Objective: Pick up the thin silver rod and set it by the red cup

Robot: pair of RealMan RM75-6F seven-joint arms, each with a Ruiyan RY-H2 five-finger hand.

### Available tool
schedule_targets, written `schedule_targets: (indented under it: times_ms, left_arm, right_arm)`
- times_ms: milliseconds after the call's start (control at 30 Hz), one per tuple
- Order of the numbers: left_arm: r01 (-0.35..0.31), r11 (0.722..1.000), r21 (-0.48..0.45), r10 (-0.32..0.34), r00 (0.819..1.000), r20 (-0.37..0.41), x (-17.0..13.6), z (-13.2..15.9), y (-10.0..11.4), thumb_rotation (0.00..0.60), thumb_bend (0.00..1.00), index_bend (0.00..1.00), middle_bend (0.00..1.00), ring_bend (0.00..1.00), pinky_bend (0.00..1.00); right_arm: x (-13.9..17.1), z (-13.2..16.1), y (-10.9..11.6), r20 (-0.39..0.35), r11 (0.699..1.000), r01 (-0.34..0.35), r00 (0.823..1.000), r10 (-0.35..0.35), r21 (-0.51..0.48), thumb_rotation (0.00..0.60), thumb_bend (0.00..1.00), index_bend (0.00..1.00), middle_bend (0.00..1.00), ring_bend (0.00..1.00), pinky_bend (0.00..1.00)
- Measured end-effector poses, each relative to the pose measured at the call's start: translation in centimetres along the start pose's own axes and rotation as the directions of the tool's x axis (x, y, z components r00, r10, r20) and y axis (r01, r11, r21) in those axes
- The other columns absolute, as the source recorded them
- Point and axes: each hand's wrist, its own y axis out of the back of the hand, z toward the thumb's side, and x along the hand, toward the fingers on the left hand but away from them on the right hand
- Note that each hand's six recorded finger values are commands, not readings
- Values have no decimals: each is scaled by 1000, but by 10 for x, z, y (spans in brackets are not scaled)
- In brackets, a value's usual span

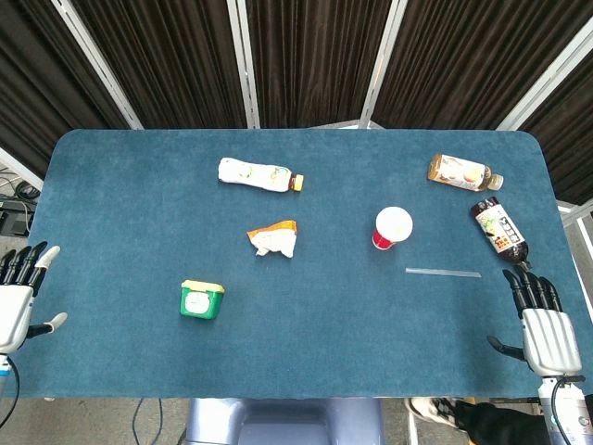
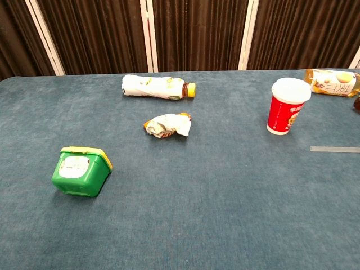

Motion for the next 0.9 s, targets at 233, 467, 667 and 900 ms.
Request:
schedule_targets:
  times_ms: [233,467,667,900]
  left_arm:
    - [-2,1000,0,2,1000,0,-1,0,0,600,49,0,0,0,0]
    - [-2,1000,0,2,1000,0,0,0,0,600,49,0,0,0,0]
    - [0,1000,0,0,1000,-1,0,0,0,600,47,0,0,0,0]
    - [-1,1000,0,1,1000,0,0,0,0,600,48,0,0,0,0]
  right_arm:
    - [1,0,0,0,1000,0,1000,0,-1,600,0,0,0,0,0]
    - [1,1,0,-2,1000,2,1000,-2,-3,600,0,0,0,0,0]
    - [0,0,0,4,1000,-1,1000,1,-5,600,0,0,0,0,0]
    - [1,0,0,7,1000,-2,1000,2,-6,600,0,0,0,0,0]
